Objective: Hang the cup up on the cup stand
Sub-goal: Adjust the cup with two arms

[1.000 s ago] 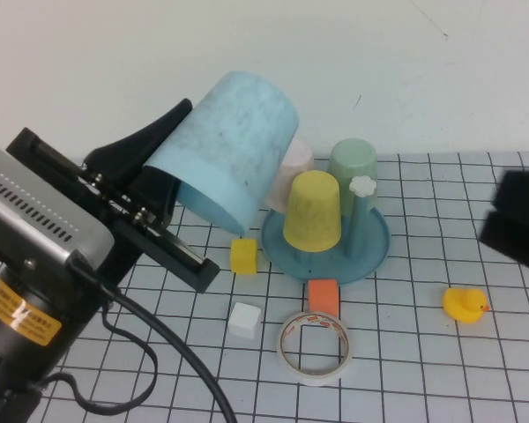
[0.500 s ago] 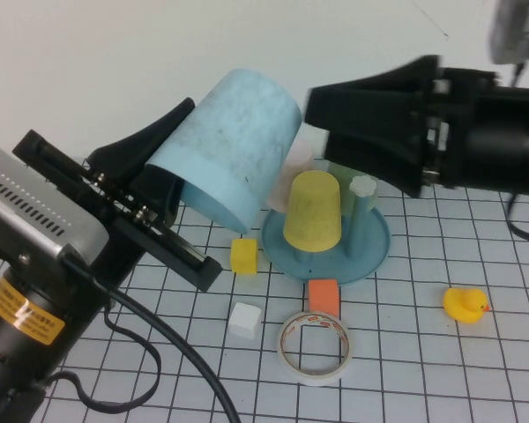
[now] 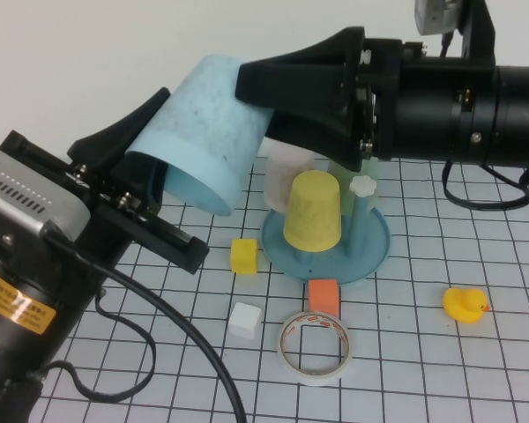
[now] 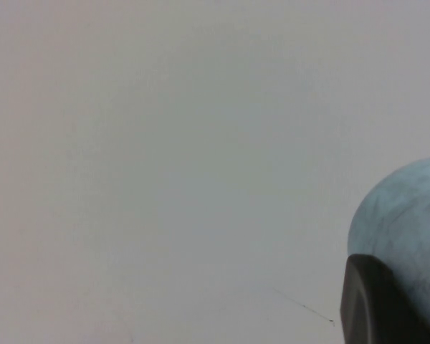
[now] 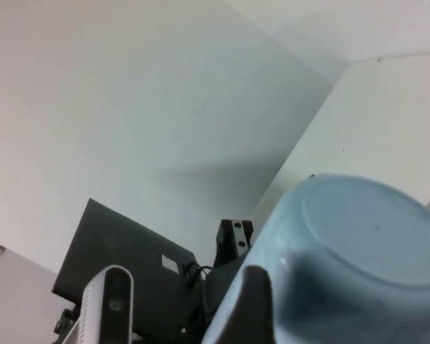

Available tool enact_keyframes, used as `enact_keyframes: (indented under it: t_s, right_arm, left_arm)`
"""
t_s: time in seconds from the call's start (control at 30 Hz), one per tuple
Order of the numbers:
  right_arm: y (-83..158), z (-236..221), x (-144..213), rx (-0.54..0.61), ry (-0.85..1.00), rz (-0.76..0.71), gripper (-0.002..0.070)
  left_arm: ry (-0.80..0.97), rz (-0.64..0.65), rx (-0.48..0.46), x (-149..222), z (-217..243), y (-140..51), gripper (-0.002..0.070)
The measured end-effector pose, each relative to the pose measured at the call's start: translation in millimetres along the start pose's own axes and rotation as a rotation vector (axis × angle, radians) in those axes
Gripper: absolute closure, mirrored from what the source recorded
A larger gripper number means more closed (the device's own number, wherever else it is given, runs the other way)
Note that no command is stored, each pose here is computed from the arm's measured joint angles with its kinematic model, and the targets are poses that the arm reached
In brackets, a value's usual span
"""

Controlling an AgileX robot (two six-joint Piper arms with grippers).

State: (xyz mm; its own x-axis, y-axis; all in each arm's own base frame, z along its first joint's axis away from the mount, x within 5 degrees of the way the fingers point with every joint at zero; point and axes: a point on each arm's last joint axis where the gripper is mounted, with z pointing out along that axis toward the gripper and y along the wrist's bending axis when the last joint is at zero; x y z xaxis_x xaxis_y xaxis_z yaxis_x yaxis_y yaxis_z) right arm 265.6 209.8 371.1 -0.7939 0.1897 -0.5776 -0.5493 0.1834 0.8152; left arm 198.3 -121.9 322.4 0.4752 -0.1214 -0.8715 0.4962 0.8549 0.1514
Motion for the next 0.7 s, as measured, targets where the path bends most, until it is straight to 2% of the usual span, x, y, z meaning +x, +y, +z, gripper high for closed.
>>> enact_keyframes:
  t_s: [0.4,0.7]
  right_arm:
    - [4,15,10,0.005,0.017,0.004,0.0067]
    - [12,20,4,-0.008,0.015,-0.03,0.0066]
  left_arm:
    - [0.004,-0.02,0.023,0,0,-2.1,0.0669]
    - [-0.025,-0.042,0.047,-2,0,-3.7,0.0668]
